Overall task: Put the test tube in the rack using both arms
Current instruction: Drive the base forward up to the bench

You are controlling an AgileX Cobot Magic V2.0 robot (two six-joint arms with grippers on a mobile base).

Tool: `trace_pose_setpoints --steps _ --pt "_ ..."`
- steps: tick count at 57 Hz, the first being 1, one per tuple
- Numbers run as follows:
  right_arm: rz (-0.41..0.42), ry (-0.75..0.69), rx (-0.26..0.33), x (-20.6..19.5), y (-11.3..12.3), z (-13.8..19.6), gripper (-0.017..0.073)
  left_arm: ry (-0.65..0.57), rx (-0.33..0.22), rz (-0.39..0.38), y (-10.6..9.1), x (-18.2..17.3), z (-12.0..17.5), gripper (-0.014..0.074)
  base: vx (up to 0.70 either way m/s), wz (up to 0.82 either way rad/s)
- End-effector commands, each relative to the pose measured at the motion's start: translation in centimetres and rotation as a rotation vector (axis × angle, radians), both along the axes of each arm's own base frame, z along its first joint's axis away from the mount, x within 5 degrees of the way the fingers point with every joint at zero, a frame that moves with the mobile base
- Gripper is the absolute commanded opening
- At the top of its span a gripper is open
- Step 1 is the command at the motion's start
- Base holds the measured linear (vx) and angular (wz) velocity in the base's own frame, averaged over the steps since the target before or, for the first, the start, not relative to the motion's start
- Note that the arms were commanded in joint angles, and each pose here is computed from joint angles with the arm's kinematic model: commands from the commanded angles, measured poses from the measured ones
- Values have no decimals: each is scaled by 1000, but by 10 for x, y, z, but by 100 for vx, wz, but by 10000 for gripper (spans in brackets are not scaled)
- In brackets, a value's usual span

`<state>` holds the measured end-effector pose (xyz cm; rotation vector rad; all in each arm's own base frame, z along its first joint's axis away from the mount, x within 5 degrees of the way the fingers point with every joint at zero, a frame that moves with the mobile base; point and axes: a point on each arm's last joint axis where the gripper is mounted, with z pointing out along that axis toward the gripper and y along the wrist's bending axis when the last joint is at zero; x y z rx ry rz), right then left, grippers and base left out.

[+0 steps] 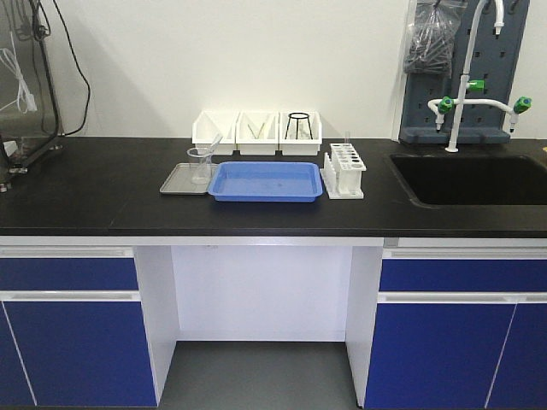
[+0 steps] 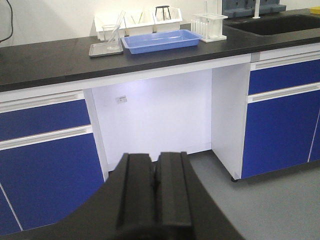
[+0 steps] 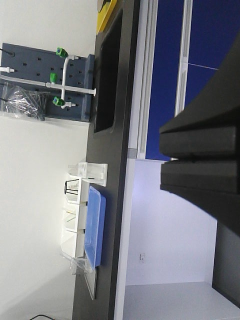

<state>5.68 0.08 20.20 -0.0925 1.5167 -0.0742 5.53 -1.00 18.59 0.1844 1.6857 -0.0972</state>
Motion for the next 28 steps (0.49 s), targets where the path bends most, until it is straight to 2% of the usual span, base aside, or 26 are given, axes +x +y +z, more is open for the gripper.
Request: trace_pose_setpoints --steps 1,28 --pt "-1 -74 -17 -1 0 2 -10 -121 -32 5 1 -2 18 -4 0 0" --pt "-1 -74 -17 -1 0 2 -10 -121 -32 5 1 -2 18 -4 0 0"
